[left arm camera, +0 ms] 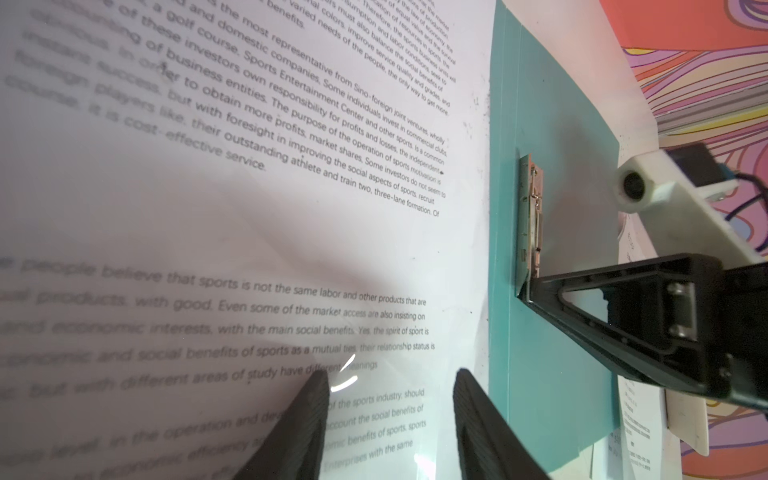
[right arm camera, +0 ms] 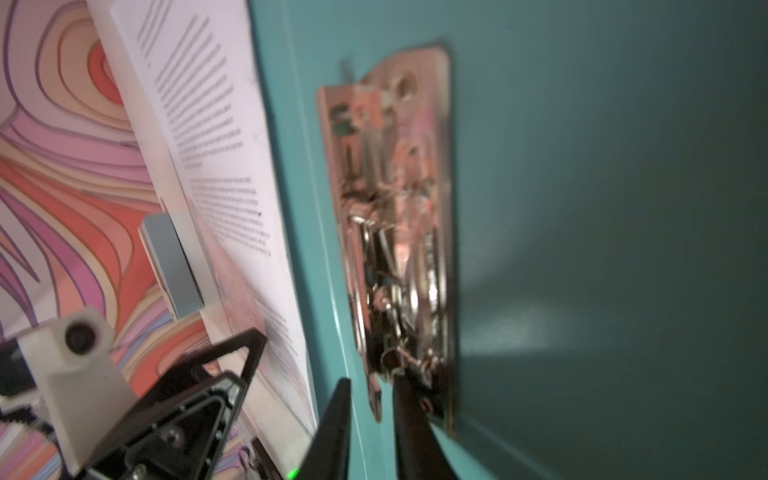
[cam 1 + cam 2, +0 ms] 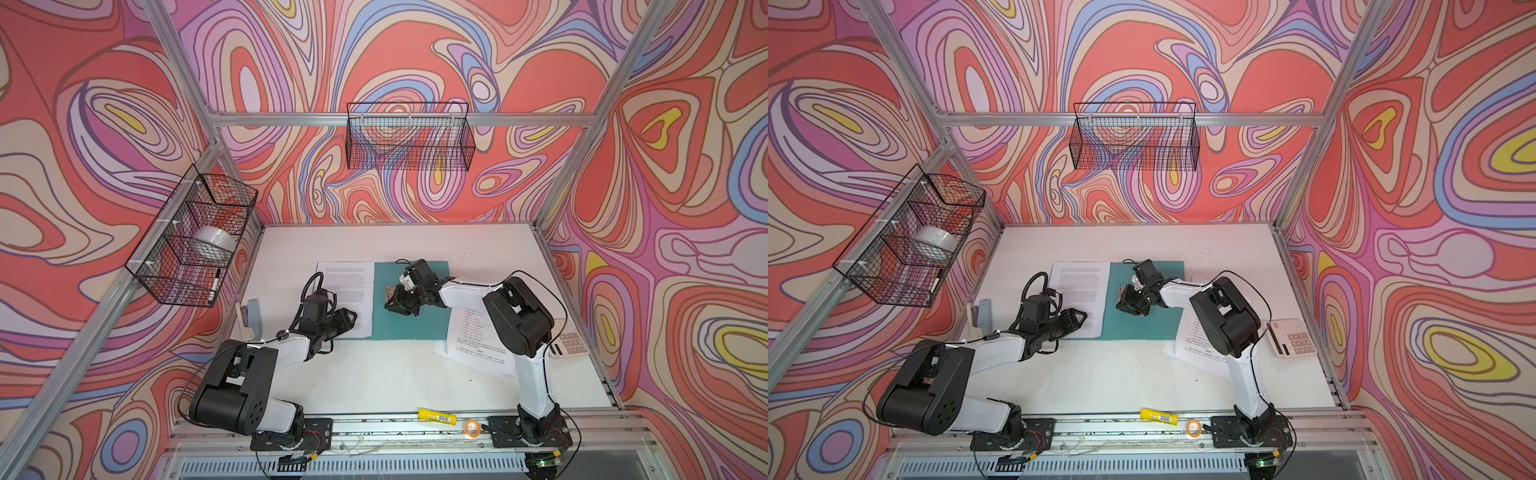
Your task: Put the files into the folder
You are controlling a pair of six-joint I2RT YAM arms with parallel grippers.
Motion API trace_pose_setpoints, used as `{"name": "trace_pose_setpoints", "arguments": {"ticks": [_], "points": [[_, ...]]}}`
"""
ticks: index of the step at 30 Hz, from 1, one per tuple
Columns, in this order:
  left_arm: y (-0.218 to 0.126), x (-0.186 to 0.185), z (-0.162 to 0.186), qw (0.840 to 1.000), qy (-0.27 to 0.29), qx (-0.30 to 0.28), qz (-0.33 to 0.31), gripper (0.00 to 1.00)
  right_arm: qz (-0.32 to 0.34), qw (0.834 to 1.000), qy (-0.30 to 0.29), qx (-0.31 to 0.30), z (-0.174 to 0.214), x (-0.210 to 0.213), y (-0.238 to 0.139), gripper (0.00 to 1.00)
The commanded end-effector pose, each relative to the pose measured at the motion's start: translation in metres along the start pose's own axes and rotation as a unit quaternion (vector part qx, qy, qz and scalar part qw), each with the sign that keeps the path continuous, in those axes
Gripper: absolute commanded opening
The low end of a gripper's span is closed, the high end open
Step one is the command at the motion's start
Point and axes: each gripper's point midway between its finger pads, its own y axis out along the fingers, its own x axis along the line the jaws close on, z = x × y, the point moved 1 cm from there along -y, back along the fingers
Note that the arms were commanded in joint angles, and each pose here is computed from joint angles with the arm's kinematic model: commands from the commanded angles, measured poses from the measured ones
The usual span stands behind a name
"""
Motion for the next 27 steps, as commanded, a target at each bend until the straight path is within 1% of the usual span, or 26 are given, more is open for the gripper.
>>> {"name": "trace_pose_setpoints", "arguments": {"ticks": [1,2,8,11,16,23,27], "points": [[0.0,0.025,0.022,0.998,-0.014,0.039,-0.046,0.5,0.09,0.996,0.016,-0.013,0.004,-0.045,-0.008,0.26],[0.0,0.025,0.022,0.998,-0.013,0.04,-0.047,0.5,0.089,0.996,0.015,-0.016,0.003,-0.044,-0.01,0.26],[0.002,0.025,0.022,0.998,-0.014,0.042,-0.044,0.5,0.074,0.997,0.014,-0.019,0.0,-0.038,-0.008,0.19],[0.003,0.025,0.022,0.998,-0.014,0.043,-0.042,0.5,0.063,0.998,0.013,-0.021,-0.001,-0.034,-0.007,0.12],[0.003,0.025,0.022,0.998,-0.014,0.042,-0.042,0.5,0.047,0.999,0.009,-0.027,-0.004,-0.025,-0.01,0.08],[0.003,0.023,0.022,0.998,-0.013,0.043,-0.039,0.5,0.038,0.998,0.0,-0.051,-0.007,-0.012,-0.023,0.08],[0.002,0.024,0.022,0.998,-0.014,0.041,-0.04,0.5,0.044,0.997,-0.01,-0.06,-0.005,-0.008,-0.031,0.1]]}}
